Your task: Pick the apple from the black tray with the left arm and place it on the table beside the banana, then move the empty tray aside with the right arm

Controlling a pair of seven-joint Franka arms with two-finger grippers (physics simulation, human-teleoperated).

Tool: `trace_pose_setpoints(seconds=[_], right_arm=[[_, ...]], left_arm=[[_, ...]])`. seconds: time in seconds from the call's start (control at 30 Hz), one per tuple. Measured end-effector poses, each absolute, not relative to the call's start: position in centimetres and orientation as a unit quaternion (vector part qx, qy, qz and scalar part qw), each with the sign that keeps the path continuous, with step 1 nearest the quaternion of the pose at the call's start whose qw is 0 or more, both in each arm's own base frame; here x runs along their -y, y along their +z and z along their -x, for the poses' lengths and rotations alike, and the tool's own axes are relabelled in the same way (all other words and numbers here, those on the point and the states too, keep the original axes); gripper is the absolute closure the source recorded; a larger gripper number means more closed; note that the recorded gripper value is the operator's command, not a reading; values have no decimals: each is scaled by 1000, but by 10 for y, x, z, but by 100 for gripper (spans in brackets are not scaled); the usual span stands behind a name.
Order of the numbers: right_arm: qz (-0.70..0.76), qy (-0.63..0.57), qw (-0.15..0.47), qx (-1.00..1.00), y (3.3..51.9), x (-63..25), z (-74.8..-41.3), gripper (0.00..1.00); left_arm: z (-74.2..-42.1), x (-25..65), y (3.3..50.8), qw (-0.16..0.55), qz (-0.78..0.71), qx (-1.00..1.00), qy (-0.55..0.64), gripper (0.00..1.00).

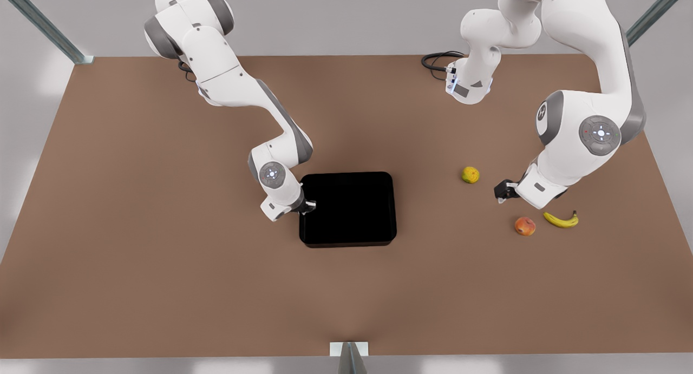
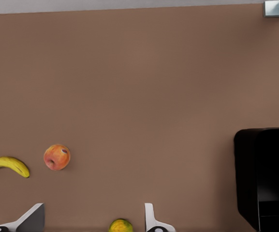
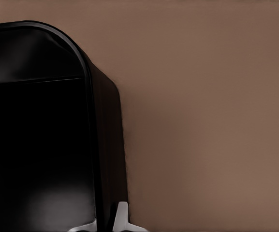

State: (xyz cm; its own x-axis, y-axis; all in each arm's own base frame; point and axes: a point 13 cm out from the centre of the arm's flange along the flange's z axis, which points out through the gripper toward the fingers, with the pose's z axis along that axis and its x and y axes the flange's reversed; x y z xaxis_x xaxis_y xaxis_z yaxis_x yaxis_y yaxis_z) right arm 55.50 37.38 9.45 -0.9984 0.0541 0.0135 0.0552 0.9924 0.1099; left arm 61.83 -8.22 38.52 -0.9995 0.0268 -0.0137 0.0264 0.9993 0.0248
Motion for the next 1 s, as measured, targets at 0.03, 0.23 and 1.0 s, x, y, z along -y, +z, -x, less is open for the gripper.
trace_pose_setpoints(seconds=[0.03, 0.23, 1.0], right_arm=[[26, -56, 5, 998, 95, -374, -555, 80], [25, -70, -14, 997, 141, -369, -573, 81], [22, -11, 54, 998, 236, 46, -640, 81]], left_arm=[[-618, 83, 385, 7, -14, -1000, 12, 0], [-617, 85, 384, 4, -11, -1000, 13, 0], [-621, 160, 399, 17, -54, -998, 9, 0]])
